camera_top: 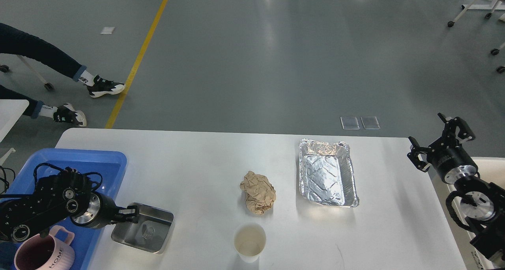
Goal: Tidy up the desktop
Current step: 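Grasp the edge of the small steel tray with the left gripper, then lift the steel tray and place it into the blue bin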
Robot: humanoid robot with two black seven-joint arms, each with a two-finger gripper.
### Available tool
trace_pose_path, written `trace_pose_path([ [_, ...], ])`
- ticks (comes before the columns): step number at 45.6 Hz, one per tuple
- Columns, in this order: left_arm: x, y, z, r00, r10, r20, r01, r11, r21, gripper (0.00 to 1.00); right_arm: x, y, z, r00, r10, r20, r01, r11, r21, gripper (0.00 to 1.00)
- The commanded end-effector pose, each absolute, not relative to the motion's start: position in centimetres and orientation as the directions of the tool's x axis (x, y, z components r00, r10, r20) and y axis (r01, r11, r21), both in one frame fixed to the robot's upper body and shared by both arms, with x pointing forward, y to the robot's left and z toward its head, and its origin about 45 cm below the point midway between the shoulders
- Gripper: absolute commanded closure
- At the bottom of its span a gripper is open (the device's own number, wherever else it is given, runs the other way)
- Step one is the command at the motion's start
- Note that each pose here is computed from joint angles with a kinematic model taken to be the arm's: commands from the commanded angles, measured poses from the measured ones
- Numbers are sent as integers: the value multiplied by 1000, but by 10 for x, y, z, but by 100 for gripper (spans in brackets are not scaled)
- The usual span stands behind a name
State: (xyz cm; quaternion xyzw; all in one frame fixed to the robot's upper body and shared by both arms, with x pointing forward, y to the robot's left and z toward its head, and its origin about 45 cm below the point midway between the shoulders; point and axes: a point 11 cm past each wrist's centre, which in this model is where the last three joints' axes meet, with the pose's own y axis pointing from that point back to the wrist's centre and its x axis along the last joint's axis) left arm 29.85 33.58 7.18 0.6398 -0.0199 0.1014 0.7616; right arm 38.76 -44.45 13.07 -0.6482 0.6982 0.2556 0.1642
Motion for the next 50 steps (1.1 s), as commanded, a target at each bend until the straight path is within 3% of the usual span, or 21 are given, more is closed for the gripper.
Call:
trace_pose_path([
  [1,299,337,72,976,134,172,-192,155,969,69,386,-445,130,-108,-821,-561,-989,30,147,0],
  [3,299,336,71,974,138,179,-200,156,967,72,387,-444,129,-106,-820,-562,-989,28,146,0],
  [4,301,337,71,971,145,192,-213,153,965,79,387,-444,129,-106,-820,-562,-989,28,146,0],
  [8,304,339,68,958,171,229,-254,136,958,82,387,-445,130,-107,-821,-561,-989,29,146,0],
  [15,303,339,67,961,168,220,-244,136,960,98,386,-444,129,-107,-821,-561,-989,29,147,0],
  [38,310,334,74,959,162,233,-257,150,955,100,386,-444,128,-107,-820,-563,-989,29,147,0],
  [50,305,357,112,962,135,236,-259,187,948,100,385,-449,131,-111,-823,-557,-989,35,145,0],
])
